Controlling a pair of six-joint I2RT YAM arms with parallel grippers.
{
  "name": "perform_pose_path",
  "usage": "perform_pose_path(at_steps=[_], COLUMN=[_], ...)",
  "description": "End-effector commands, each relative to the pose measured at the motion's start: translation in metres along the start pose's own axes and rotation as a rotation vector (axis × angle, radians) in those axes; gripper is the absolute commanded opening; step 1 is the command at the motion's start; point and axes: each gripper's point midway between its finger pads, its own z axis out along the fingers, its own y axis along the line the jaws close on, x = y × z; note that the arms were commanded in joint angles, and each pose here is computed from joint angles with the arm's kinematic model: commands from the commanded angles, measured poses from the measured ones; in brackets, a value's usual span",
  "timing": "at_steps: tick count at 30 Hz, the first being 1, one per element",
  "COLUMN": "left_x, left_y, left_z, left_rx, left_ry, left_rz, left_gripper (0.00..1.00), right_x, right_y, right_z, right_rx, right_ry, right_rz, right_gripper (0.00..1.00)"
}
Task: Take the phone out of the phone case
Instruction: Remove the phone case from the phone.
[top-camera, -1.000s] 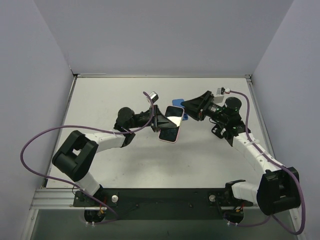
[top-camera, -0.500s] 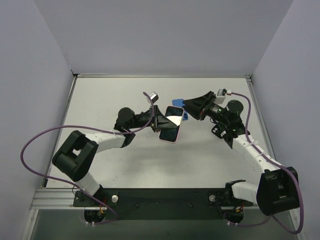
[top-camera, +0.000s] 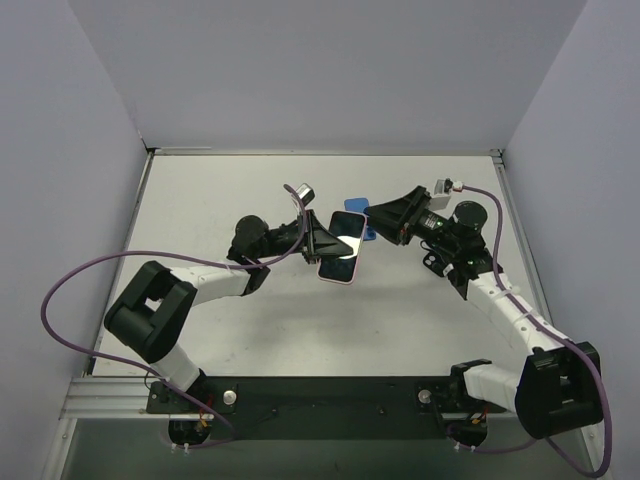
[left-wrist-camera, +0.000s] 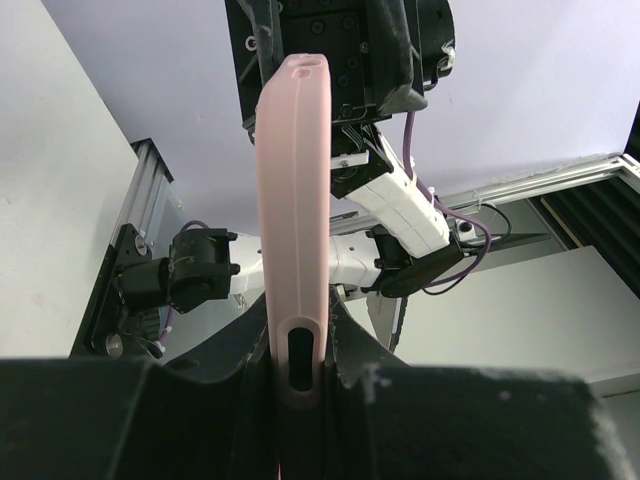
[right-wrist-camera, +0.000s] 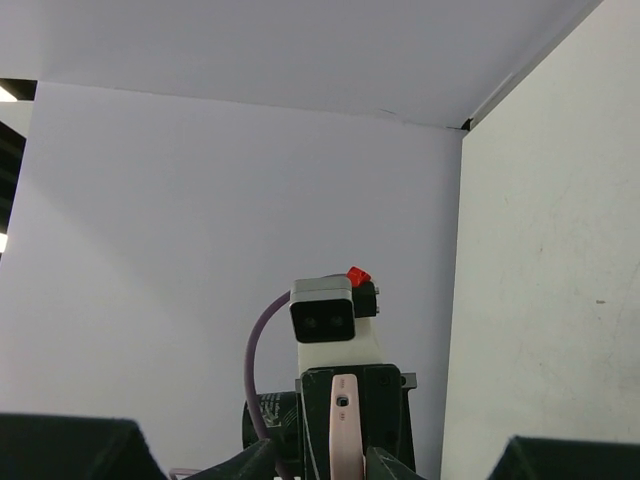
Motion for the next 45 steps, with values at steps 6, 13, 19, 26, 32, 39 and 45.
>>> perform_pose_path(at_steps=[6, 13, 19, 26, 32, 39, 45], left_x=[-0.002, 0.0, 0.001, -0.005, 0.001, 0.015, 0.038], left_y=[-0.047, -0.05, -0.061, -0.088, -0.123, -0.161, -0.191], left_z=[-0.001, -0.003, -0.008, -0.011, -0.012, -0.016, -0.026], left_rx=[0.117, 0.12, 0.166, 0.181, 0.277, 0.371, 0.475], left_ry=[-0.029, -0.026, -0.017, -0.013, -0.005, 0.024, 0.084], left_rz=[0.143, 0.151, 0.154, 0.232, 0.34, 0.514, 0.722], left_gripper=[0.0, 0.0, 0.0, 0.0, 0.0, 0.0, 0.0], right_x=[0.016, 0.009, 0.0, -0.021, -0.012, -0.016, -0.013], right_y=[0.012, 0.014, 0.069, 0.131, 0.143, 0.158, 0.176], right_z=[0.01, 0.013, 0.015, 0.018, 0.027, 0.029, 0.028], right_rx=[-0.034, -0.069, -0.308, -0.603, -0.645, -0.689, -0.731], right_ry=[0.087, 0.044, 0.057, 0.086, 0.094, 0.097, 0.12], right_rz=[-0.075, -0.042, 0.036, 0.284, 0.377, 0.477, 0.492], right_gripper=[0.29, 0.0, 0.0, 0.0, 0.0, 0.0, 0.0])
